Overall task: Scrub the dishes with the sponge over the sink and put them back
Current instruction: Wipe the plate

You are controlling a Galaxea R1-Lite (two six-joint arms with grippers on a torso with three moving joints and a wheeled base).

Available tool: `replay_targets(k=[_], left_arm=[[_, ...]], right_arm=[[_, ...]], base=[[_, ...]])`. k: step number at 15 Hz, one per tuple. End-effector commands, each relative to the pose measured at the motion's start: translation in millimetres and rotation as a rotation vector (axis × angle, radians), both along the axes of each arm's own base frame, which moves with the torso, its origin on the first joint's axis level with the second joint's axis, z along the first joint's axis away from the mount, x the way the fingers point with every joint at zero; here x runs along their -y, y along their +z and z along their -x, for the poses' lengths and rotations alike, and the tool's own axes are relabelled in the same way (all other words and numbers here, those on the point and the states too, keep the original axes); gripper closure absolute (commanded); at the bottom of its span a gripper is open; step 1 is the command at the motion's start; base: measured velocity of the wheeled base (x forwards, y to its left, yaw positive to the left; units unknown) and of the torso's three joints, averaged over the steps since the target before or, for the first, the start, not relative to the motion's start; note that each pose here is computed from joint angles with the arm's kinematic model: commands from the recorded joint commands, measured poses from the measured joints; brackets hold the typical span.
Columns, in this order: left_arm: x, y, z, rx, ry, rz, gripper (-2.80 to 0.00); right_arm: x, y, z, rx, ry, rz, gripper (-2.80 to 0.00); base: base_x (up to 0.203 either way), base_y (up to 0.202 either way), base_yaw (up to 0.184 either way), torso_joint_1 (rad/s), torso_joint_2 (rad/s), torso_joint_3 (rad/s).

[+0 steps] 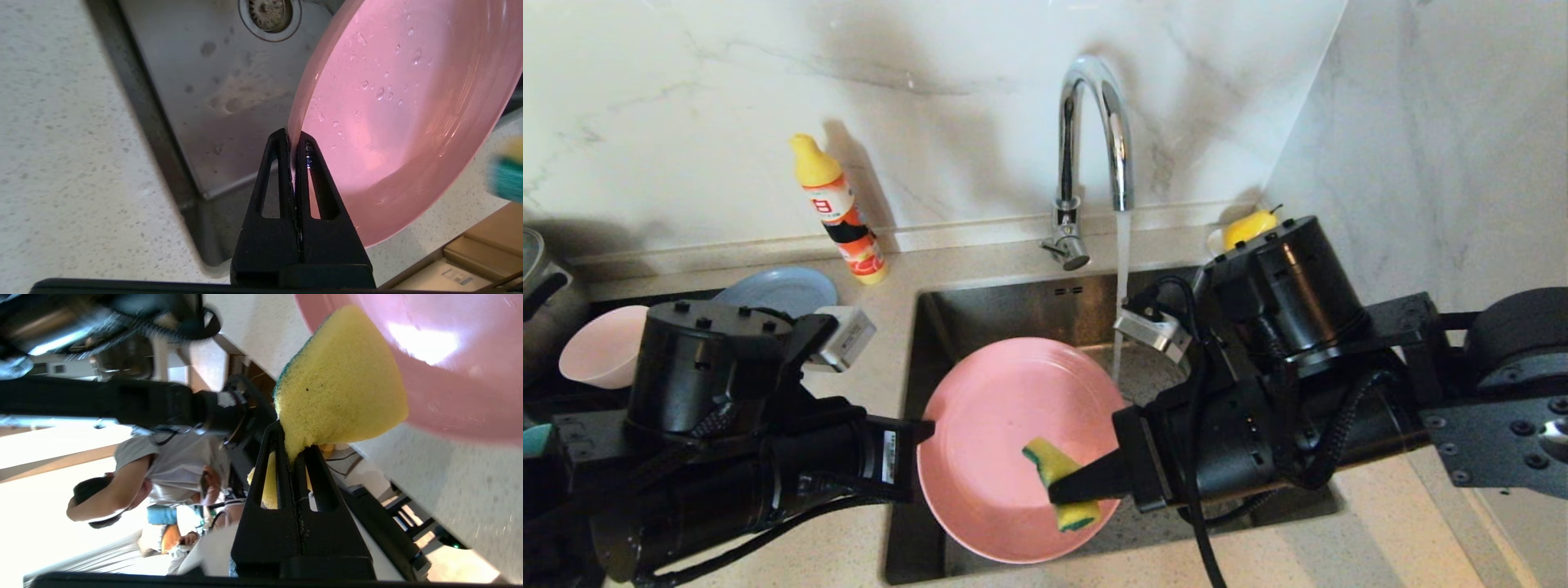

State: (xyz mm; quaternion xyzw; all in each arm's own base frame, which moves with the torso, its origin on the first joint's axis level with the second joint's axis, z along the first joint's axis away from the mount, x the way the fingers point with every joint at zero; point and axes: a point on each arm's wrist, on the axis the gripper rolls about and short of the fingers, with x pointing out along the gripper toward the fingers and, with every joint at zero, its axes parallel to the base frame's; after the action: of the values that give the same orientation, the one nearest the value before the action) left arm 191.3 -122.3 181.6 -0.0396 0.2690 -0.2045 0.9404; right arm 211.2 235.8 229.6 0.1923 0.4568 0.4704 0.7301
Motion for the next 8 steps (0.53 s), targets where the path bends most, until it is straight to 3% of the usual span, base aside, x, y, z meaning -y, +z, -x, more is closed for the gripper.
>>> replay_targets(k=[1,8], left_arm=[[3.1,-7.4,-2.4,-0.021,-0.004,-0.013,0.0],[5.4,-8.1,-2.5,-0.013,-0.009,0.0,0.0]], right_arm=[[-15.7,-13.8,-9.0,-0.026,0.005,0.03,0.0],[-46.3,-30.6,-21.9,-0.036,-0.008,0.096,0.0]], base=[[0.0,0.0,0.0,0.0,0.0,0.0],[0.0,0.0,0.0,0.0,0.0,0.0]])
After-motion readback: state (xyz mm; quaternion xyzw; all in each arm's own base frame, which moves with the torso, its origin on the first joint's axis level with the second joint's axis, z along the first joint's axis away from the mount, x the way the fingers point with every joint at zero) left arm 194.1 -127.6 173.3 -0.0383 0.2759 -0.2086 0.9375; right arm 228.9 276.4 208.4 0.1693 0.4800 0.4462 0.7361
